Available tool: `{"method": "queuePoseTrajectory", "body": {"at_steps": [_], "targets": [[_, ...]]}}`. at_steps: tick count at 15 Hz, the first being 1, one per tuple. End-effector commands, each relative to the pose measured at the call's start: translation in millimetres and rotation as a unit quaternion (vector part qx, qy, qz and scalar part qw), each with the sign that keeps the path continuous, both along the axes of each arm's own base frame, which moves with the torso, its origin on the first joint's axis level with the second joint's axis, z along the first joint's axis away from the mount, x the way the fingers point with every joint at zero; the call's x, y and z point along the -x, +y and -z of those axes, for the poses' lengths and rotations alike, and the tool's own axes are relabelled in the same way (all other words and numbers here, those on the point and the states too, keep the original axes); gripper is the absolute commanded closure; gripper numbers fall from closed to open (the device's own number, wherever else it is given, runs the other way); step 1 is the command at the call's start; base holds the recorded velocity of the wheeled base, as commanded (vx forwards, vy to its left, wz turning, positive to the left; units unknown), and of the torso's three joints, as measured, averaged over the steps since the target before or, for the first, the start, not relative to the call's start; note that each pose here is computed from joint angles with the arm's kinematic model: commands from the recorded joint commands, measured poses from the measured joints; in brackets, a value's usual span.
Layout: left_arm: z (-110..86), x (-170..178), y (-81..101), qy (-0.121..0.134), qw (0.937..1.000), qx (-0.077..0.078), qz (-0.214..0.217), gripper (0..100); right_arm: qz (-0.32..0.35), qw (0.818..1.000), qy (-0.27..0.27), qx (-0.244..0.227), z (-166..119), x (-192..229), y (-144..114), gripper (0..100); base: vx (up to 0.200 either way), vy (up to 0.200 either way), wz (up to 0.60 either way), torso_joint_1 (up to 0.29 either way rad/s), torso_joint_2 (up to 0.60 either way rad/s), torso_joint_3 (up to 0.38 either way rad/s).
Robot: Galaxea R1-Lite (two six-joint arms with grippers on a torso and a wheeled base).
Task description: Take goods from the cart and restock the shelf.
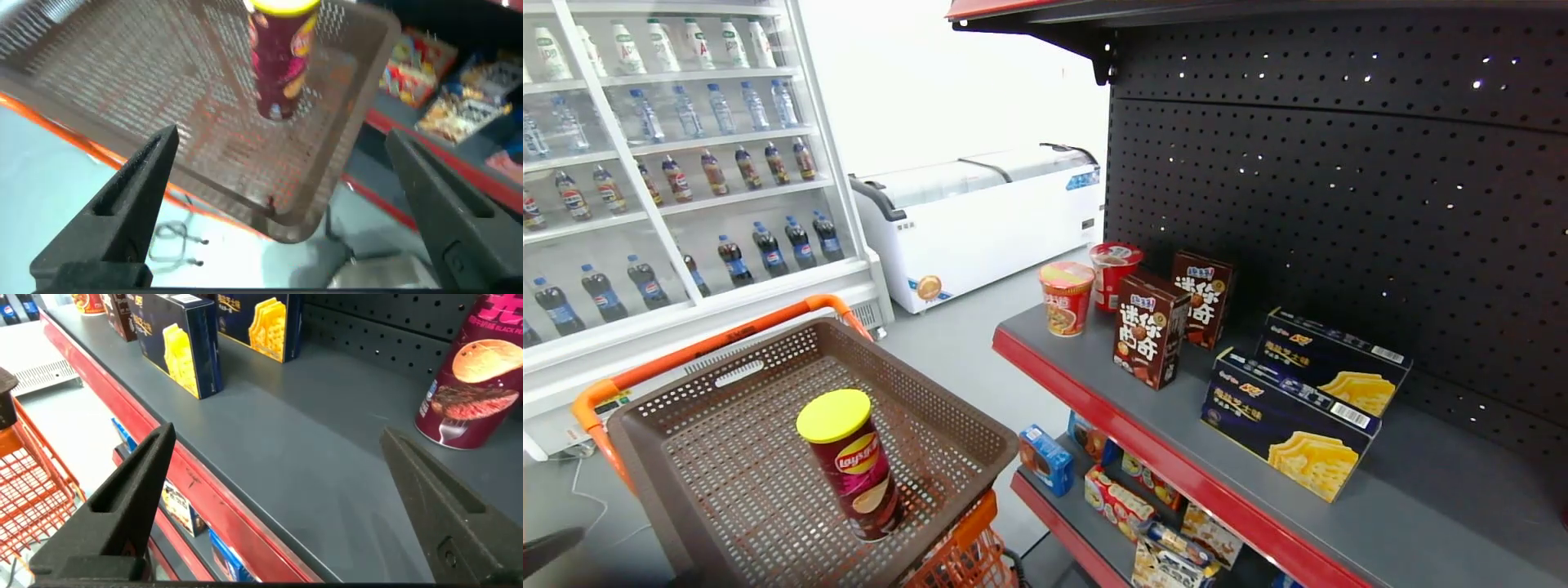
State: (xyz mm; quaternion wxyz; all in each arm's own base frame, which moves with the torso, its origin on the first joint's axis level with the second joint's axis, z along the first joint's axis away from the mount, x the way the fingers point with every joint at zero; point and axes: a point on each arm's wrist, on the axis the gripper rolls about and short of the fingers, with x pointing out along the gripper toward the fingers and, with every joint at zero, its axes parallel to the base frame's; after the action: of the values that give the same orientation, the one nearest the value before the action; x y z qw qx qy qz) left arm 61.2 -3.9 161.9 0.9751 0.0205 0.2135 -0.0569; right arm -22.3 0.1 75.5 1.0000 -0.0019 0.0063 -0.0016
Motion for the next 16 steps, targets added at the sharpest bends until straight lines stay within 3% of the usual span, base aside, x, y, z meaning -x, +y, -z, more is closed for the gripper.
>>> {"method": "queuePoseTrajectory", "body": {"at_steps": [1, 3, 6, 9, 10, 13, 16], "targets": [[36.5, -40, -4.0, 0.126, 0.9918, 0.012, 0.015, 0, 0.000, 1.000, 0.000, 0.000, 0, 0, 0, 0, 0.000, 0.000, 0.00, 0.000, 0.00, 0.000], [54.0, -64, -5.6, 0.146, 0.9889, 0.017, 0.020, 0, 0.000, 1.000, 0.000, 0.000, 0, 0, 0, 0, 0.000, 0.000, 0.00, 0.000, 0.00, 0.000], [65.0, -96, -7.7, 0.152, 0.9880, 0.017, 0.021, 0, 0.000, 1.000, 0.000, 0.000, 0, 0, 0, 0, 0.000, 0.000, 0.00, 0.000, 0.00, 0.000], [82.8, -133, -9.7, 0.143, 0.9894, 0.016, 0.021, 0, 0.000, 1.000, 0.000, 0.000, 0, 0, 0, 0, 0.000, 0.000, 0.00, 0.000, 0.00, 0.000], [97.4, -149, -11.0, 0.128, 0.9913, 0.017, 0.022, 0, 0.000, 1.000, 0.000, 0.000, 0, 0, 0, 0, 0.000, 0.000, 0.00, 0.000, 0.00, 0.000], [111.1, -168, -12.4, 0.086, 0.9959, 0.014, 0.025, 0, 0.000, 1.000, 0.000, 0.000, 0, 0, 0, 0, 0.000, 0.000, 0.00, 0.000, 0.00, 0.000], [124.1, -159, -11.5, 0.108, 0.9938, 0.014, 0.023, 0, 0.000, 1.000, 0.000, 0.000, 0, 0, 0, 0, 0.000, 0.000, 0.00, 0.000, 0.00, 0.000]]}}
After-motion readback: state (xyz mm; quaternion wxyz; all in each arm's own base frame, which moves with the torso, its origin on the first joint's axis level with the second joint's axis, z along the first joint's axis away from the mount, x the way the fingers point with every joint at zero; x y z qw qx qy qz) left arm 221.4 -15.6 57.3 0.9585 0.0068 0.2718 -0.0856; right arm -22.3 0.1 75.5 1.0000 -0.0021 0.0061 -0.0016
